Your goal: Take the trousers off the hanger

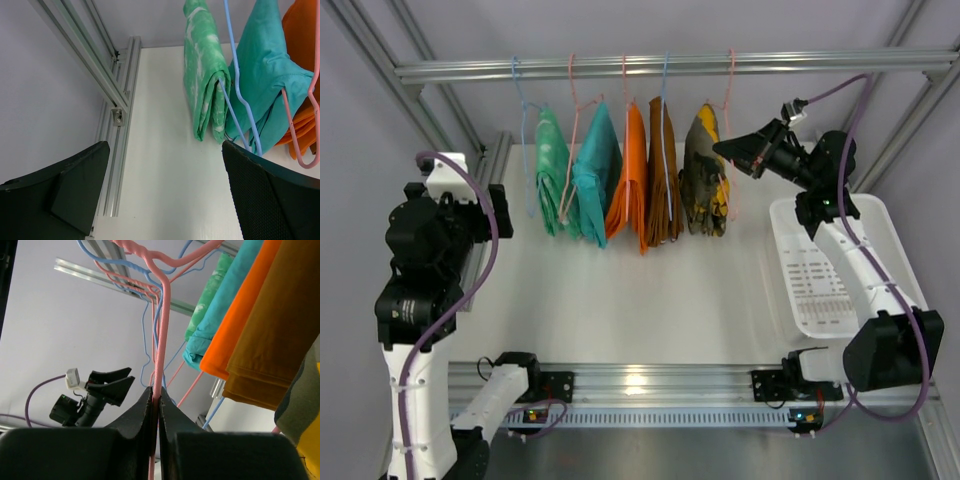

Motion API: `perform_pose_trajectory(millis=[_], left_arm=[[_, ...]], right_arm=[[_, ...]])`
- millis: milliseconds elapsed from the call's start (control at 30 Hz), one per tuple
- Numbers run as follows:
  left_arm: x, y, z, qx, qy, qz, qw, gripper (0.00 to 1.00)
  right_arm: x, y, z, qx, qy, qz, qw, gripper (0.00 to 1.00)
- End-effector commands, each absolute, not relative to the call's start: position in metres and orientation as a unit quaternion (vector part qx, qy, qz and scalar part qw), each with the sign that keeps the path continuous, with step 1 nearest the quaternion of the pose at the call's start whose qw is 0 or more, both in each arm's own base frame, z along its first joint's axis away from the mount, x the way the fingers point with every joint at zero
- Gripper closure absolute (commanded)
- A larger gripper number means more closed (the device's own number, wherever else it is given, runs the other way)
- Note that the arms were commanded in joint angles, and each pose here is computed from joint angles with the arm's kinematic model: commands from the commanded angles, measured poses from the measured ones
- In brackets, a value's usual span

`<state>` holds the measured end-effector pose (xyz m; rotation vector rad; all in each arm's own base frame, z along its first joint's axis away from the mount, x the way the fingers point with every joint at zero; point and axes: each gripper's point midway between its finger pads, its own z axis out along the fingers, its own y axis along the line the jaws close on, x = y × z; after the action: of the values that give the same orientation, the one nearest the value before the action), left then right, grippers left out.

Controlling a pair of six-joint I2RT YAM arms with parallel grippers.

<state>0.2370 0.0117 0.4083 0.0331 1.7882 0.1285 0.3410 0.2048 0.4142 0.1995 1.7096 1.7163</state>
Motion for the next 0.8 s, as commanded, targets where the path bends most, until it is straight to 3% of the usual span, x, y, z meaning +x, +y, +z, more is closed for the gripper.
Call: perform_pose_trajectory(millis=[0, 500, 767], left_arm=[[0.247, 0.009, 0.434, 0.010, 0.753, 0.046, 0.656, 0.01], [0.259, -0.011, 0.465, 0.028, 0.734, -0.006, 0.678, 0.01], [0.260, -0.062, 0.498, 0.098, 0.715, -0.127, 0.680, 0.01]], right_arm=[[0.294, 0.207, 0.489, -0.060, 0.566, 0.694, 0.442, 1.00], [0.253, 0.192, 0.562, -0.116, 0.487, 0.701, 0.507, 1.00], [0.227, 0.186, 0.556, -0.121, 0.486, 0.697, 0.514, 1.00]])
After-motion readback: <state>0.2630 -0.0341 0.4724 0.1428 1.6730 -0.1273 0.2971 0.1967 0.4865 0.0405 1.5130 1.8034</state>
